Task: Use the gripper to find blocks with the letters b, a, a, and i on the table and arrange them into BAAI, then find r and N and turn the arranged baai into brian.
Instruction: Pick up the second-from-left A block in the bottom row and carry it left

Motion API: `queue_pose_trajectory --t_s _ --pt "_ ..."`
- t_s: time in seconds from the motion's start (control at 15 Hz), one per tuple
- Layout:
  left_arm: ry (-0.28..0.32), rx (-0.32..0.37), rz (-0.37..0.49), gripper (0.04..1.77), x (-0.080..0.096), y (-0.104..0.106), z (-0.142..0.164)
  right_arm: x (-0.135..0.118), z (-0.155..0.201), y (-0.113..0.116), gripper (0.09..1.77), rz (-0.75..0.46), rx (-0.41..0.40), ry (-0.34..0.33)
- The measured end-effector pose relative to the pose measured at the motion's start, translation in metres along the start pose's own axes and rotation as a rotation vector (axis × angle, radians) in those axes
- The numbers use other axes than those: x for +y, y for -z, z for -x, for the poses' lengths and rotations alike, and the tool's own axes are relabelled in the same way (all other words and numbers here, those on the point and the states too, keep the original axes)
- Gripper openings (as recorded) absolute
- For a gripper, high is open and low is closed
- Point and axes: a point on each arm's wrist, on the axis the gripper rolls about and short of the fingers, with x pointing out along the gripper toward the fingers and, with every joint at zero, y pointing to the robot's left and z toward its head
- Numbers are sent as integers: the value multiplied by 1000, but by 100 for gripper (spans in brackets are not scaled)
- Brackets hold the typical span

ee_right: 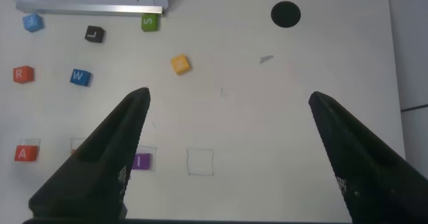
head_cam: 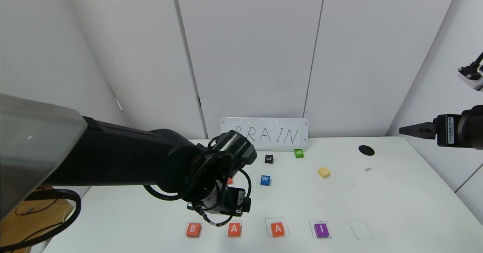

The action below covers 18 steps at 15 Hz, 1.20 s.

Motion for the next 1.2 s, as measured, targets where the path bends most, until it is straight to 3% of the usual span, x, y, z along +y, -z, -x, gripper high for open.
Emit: queue_pose_trajectory --t_s 0.73,1.2 --pt "-6 98 9 172 -18 16 -47 -4 -4 -3 171 -18 -1 12" --pt "-4 111 31 172 -24 20 -69 -8 -7 -4 171 -27 1 26"
